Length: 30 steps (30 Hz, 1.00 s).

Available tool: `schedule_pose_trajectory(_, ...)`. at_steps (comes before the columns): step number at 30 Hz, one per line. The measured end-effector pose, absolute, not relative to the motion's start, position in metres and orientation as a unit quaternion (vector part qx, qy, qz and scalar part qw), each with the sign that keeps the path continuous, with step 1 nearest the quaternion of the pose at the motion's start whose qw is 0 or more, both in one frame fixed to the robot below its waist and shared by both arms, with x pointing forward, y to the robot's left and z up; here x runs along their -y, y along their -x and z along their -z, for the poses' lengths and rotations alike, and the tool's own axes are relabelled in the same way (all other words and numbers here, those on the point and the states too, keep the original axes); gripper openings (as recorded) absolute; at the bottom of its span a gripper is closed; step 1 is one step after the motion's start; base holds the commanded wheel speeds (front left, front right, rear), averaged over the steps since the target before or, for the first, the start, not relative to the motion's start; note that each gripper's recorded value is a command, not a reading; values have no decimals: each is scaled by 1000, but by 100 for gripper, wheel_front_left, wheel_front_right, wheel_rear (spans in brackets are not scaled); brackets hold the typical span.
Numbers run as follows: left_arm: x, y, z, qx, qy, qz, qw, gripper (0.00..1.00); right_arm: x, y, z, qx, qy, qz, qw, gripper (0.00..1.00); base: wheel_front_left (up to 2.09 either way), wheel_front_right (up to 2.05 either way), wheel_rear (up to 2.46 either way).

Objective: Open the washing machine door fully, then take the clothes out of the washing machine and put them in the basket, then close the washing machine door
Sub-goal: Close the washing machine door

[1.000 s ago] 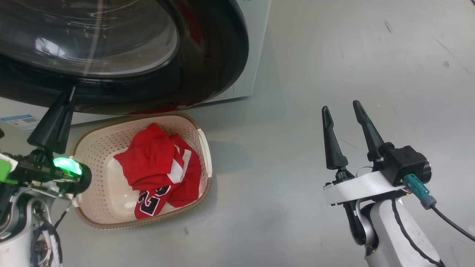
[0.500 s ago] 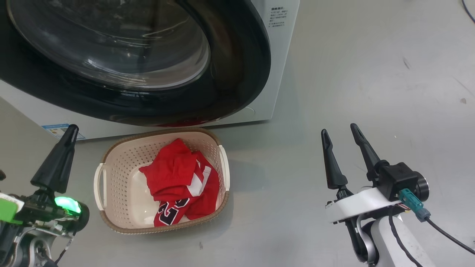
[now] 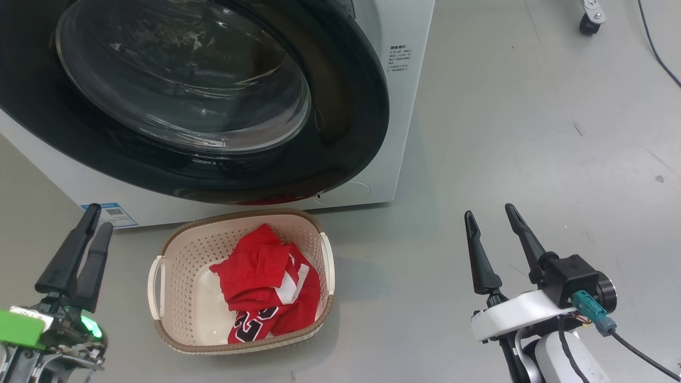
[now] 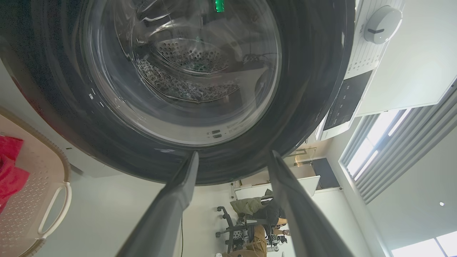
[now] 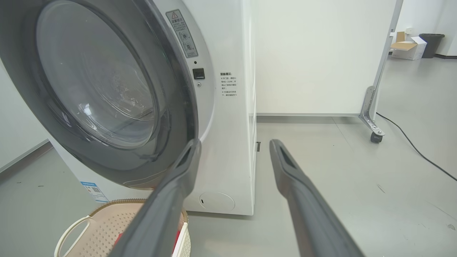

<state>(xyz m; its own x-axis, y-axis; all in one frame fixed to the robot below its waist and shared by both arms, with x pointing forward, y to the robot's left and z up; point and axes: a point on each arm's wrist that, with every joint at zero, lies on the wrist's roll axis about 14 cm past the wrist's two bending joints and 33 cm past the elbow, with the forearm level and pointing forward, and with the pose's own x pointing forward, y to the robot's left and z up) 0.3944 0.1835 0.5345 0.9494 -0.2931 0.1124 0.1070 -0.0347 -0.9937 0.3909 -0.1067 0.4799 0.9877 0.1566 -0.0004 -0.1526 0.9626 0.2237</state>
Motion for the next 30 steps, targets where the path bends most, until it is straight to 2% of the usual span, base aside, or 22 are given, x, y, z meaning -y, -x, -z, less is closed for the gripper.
schedule_pose_trajectory(8, -211, -398, -564, 18, 593, 88, 800, 100, 109, -389, -483, -4, -109, -76, 991, 100, 0, 0, 0)
schedule_pose_trajectory(10, -221, -399, -574, 39, 516, 70, 853, 100, 109, -389, -484, -3, -109, -76, 991, 100, 0, 0, 0)
schedule_pose_trajectory(12, -231, -399, -585, 71, 473, 51, 876, 100, 109, -389, -484, -3, -108, -77, 991, 100, 0, 0, 0)
schedule_pose_trajectory(17, -230, -400, -589, 83, 327, 39, 941, 100, 110, -390, -485, -1, -106, -77, 991, 100, 0, 0, 0)
schedule_pose_trajectory(23, -229, -384, -545, 43, 220, 8, 975, 100, 112, -389, -485, 1, -104, -74, 992, 100, 0, 0, 0)
schedule_pose_trajectory(30, -219, -368, -511, 11, 176, -4, 984, 100, 116, -385, -484, -2, -102, -69, 992, 100, 0, 0, 0)
